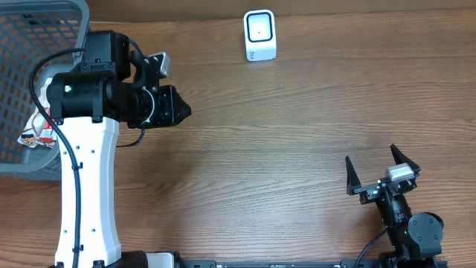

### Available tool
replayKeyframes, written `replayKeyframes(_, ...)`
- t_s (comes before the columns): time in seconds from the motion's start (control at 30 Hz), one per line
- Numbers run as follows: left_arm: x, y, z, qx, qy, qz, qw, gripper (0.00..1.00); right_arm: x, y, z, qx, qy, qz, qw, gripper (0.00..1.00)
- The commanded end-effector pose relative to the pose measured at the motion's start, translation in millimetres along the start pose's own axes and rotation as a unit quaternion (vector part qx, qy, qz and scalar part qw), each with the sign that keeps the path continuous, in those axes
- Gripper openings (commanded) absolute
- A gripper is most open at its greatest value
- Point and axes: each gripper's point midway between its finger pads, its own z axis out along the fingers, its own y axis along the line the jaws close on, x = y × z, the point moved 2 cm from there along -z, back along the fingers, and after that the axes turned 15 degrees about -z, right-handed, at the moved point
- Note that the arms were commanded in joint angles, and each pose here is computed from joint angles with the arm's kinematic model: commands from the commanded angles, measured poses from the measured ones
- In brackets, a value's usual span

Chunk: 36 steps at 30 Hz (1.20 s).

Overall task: Scan the item barcode
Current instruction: 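Raise the left gripper and swing it over the grey basket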

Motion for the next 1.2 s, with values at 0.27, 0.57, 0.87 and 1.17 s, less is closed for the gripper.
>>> replayKeyframes(0.27,-40,16,-9,-0.07,-0.101,-0.016,0.992,1.0,3,0,0,0.001,0.001,-0.002,1.0,1.0)
replayKeyframes(0.57,-87,52,-37,-0.19,-0.255,-0.097,0.943,1.0,3,0,0,0.002,0.001,-0.002,1.0,1.0)
replayKeyframes(0.87,-126,72,-72,-0.217,-0.367,-0.127,0.895,1.0,3,0,0,0.002,0.001,-0.002,1.0,1.0)
replayKeyframes(1.17,-154,110,-117,-0.246,-0.432,-0.12,0.859,1.0,3,0,0,0.002,0.001,-0.002,1.0,1.0)
